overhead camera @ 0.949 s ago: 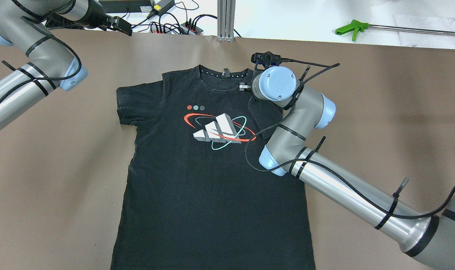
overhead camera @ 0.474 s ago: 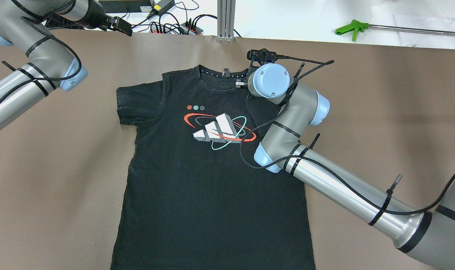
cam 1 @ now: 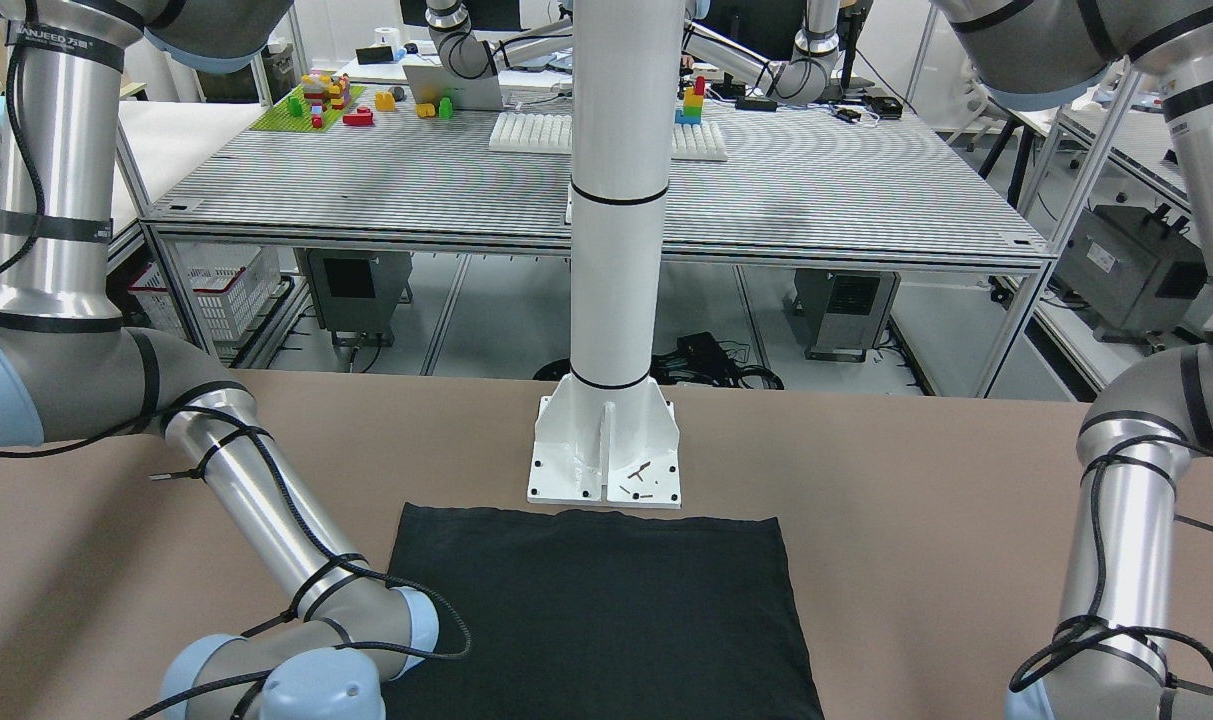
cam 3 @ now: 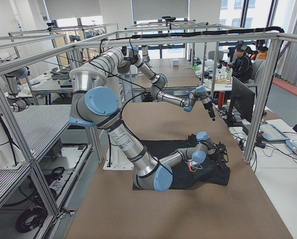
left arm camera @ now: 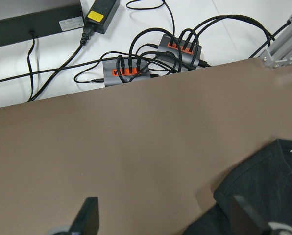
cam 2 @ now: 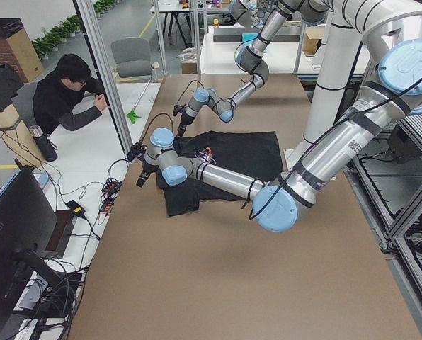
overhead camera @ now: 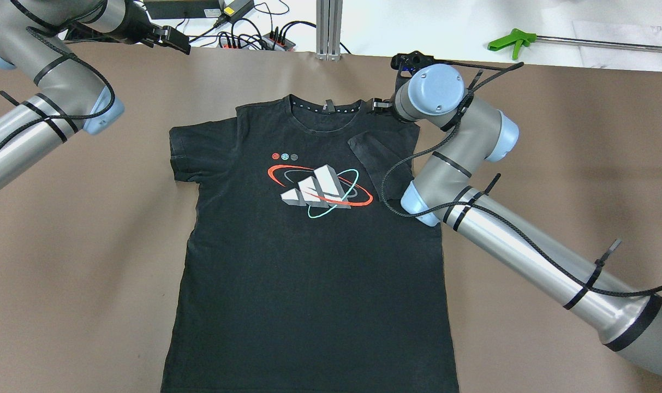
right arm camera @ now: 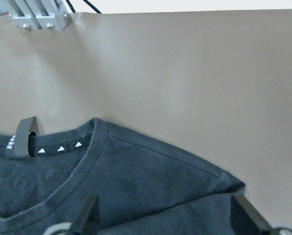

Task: Fold clothes

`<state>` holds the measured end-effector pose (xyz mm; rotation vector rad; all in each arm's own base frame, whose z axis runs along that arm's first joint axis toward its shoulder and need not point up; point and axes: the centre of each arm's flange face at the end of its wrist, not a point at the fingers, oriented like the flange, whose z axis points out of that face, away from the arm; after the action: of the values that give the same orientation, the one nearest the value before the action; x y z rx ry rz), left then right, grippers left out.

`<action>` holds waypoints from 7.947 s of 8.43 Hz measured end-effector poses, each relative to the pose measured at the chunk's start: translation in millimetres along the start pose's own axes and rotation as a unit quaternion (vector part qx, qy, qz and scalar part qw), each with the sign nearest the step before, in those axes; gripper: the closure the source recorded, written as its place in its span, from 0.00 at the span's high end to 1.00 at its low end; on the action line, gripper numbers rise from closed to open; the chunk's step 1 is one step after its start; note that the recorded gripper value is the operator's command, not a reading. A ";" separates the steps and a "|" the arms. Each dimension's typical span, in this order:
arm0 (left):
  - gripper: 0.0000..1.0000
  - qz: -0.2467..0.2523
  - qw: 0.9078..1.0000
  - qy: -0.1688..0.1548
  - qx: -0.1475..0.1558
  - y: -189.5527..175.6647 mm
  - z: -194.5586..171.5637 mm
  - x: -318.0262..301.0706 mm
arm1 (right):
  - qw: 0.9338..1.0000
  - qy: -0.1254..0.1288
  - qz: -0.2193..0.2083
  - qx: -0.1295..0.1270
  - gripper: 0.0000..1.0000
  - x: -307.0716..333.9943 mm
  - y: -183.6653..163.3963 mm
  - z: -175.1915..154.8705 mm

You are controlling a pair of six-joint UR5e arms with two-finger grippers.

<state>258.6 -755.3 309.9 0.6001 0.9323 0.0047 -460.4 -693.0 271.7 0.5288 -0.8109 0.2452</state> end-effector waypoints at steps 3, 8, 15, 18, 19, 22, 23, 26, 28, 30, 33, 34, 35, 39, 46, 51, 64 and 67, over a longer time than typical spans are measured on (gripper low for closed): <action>0.95 -0.027 0.999 0.039 -0.001 46.0 -10.7 -12.7 | 0.999 -0.019 0.010 -0.030 0.94 45.9 -20.6 -16.2; 0.95 0.004 1.000 0.000 0.012 142.7 52.7 -1.2 | 0.999 -0.026 0.011 -0.035 0.94 63.9 -24.3 -23.0; 0.88 0.042 0.998 -0.048 0.014 180.9 115.0 4.6 | 0.999 -0.029 0.010 -0.032 0.94 79.0 -16.2 -18.7; 0.68 0.046 0.998 -0.050 0.012 189.2 120.7 7.9 | 0.999 -0.028 0.010 -0.031 0.94 81.3 -15.2 -18.4; 0.44 0.046 0.998 -0.051 0.011 190.1 121.3 7.1 | 0.999 -0.028 0.011 -0.031 0.94 83.0 -14.1 -18.4; 0.00 0.046 0.998 -0.045 0.016 181.7 120.0 19.1 | 0.999 -0.025 0.011 -0.032 0.94 87.8 -10.6 -16.3; 0.00 0.045 0.998 -0.041 0.019 176.1 118.5 26.1 | 0.999 -0.024 0.011 -0.032 0.94 89.1 -10.0 -15.8; 0.00 0.038 0.998 -0.043 0.020 151.7 111.8 44.5 | 0.999 -0.023 0.010 -0.031 0.94 91.8 -9.0 -14.9; 0.00 0.028 0.998 -0.052 0.016 129.8 92.6 70.8 | 0.999 -0.026 0.009 -0.030 0.94 94.3 -7.4 -14.0; 0.00 -0.009 0.998 -0.068 0.012 112.3 63.7 117.5 | 0.999 -0.026 0.009 -0.029 0.94 96.1 -6.1 -13.1; 0.00 -0.048 0.994 -0.092 0.027 138.1 91.4 212.0 | 0.999 -0.026 0.008 -0.027 0.94 101.1 -4.6 -11.7; 0.02 -0.055 0.993 -0.100 0.030 142.9 104.8 233.1 | 0.999 -0.026 0.008 -0.025 0.94 103.2 -3.9 -11.1; 0.92 -0.061 0.992 -0.109 0.031 144.3 117.2 246.0 | 0.999 -0.025 0.008 -0.023 0.94 104.9 -3.1 -10.5; 0.94 -0.071 0.985 -0.146 0.060 137.5 140.6 253.2 | 1.000 -0.020 0.009 -0.017 0.94 108.5 -2.1 -9.2; 0.94 -0.051 0.992 -0.106 0.041 55.3 93.0 228.6 | 1.000 -0.021 0.008 -0.016 0.94 106.1 -2.4 -9.7; 0.94 -0.014 0.992 -0.121 0.026 66.7 100.7 193.0 | 1.000 -0.019 0.008 -0.017 0.94 108.4 -1.1 -8.2; 0.00 0.018 0.995 -0.089 0.032 113.8 163.2 140.8 | 1.000 -0.019 0.008 -0.014 0.94 121.2 7.9 -3.5; 0.00 0.011 0.996 -0.081 0.022 95.7 152.5 126.5 | 1.000 -0.018 0.008 -0.015 0.94 124.4 9.7 -2.2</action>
<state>474.3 -716.4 329.4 0.6420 0.7697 -0.0453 -379.5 -682.5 366.2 0.5007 -0.8516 0.2380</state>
